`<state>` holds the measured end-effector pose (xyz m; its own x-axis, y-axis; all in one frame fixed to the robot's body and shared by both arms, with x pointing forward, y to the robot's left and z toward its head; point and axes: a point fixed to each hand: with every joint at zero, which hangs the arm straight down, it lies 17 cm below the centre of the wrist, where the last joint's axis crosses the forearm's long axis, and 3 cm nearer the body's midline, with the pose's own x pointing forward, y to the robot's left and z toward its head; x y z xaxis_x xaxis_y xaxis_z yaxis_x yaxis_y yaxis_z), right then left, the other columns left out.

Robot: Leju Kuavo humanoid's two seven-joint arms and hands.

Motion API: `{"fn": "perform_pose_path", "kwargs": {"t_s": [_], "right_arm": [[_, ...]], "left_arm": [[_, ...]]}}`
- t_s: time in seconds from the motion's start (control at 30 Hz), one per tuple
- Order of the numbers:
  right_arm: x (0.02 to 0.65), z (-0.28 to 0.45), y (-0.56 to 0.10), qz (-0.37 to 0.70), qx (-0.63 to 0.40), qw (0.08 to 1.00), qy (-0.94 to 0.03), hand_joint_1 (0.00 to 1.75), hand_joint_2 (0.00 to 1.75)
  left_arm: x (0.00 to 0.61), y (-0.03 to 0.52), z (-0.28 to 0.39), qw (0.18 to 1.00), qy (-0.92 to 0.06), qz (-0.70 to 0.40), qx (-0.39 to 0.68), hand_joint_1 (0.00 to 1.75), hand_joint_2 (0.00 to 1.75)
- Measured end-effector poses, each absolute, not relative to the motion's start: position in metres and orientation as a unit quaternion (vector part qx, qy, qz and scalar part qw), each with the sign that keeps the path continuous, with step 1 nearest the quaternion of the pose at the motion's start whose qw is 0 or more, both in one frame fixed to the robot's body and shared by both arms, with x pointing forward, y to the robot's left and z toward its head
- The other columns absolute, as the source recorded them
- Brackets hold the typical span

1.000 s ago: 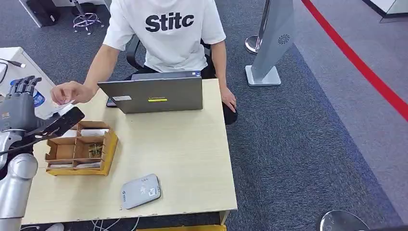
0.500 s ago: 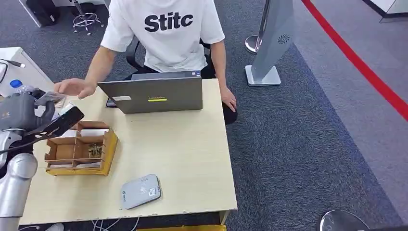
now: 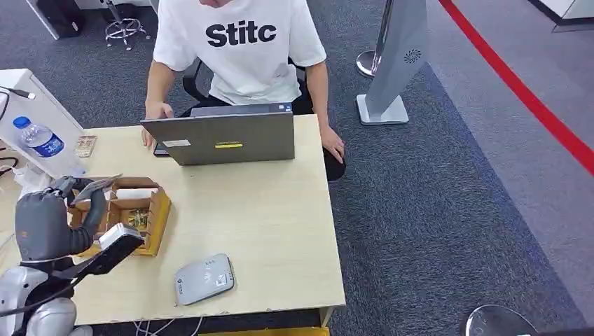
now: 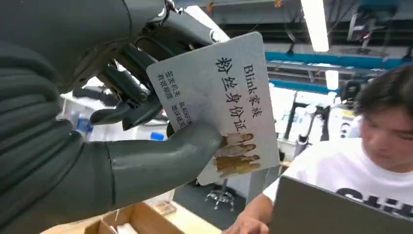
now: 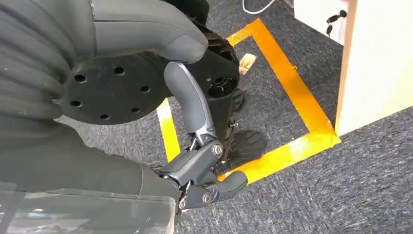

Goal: Pass the card to the sensor for recognition and then transmit it.

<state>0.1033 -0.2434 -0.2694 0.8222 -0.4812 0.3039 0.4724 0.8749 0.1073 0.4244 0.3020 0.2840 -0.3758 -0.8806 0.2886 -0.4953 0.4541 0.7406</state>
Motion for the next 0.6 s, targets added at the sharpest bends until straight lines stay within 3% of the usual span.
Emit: {"fn": "perform_pose_path", "kwargs": {"t_s": [0.6], "right_arm": [[0.107, -0.268, -0.244, -0.249, 0.014, 0.953, -0.172, 0.00, 1.75]], "left_arm": [[0.406, 0.292, 0.290, 0.335, -0.793, -0.272, 0.429, 1.75, 1.75]]}}
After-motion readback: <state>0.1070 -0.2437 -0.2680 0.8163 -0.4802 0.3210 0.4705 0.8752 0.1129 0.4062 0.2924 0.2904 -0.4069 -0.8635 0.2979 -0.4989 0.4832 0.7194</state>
